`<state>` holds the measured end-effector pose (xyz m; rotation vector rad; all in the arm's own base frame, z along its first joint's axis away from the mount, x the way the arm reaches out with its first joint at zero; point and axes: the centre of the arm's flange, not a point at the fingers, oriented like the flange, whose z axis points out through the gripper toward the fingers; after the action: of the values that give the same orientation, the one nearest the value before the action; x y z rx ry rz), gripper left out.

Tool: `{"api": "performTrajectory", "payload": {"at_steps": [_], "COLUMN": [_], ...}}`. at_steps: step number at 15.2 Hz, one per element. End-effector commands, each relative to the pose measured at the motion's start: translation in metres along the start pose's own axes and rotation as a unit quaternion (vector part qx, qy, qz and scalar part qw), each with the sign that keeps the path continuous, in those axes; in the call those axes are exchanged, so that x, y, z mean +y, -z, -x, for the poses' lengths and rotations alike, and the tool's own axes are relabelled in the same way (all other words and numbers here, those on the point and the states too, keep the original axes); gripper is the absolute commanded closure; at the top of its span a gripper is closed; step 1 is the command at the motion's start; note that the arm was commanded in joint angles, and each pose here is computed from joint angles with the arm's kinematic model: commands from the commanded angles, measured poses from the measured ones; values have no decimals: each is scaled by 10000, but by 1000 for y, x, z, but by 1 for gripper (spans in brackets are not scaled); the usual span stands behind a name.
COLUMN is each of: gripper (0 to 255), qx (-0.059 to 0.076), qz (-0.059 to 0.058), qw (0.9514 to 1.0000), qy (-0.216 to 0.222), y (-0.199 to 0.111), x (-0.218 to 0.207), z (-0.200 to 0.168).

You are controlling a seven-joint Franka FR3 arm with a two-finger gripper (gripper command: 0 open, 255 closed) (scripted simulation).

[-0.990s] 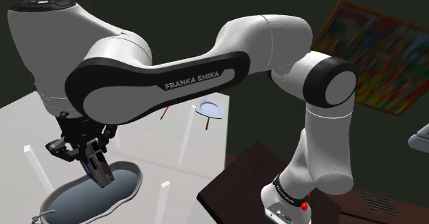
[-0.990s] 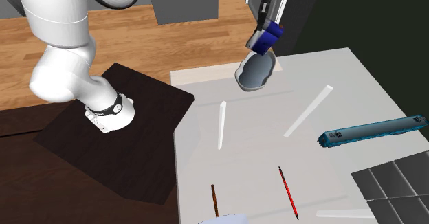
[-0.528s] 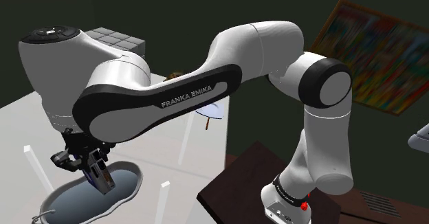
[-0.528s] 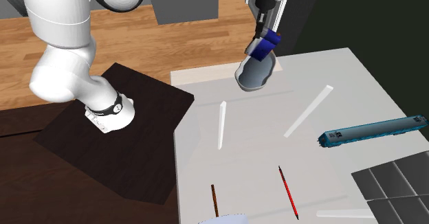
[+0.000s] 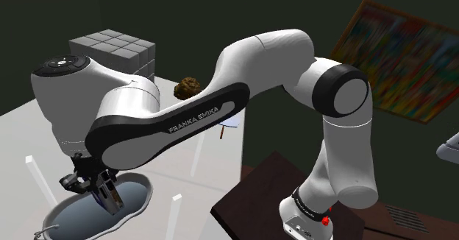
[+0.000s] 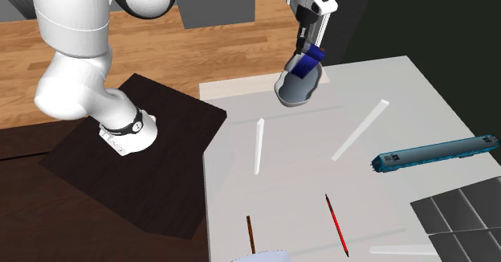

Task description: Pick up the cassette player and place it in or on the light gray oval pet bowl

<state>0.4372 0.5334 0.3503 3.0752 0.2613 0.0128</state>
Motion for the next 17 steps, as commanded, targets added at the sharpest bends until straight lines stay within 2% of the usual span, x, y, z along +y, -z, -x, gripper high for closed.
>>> {"api": "performTrajectory", "payload": {"at_steps": [1,9,10,15,17], "gripper": [255,255,0,0,0], "qx": [5,5,5,4,5], "qz": [-3,-3,-3,-3,-3], "qw": [10000,10000,10000,10000,10000], "qy": [0,0,0,0,0], "y": [-10,-15,-15,-15,11], "x": [-1,-1,-1,-1,-1], "z": [0,0,0,1,1]}}
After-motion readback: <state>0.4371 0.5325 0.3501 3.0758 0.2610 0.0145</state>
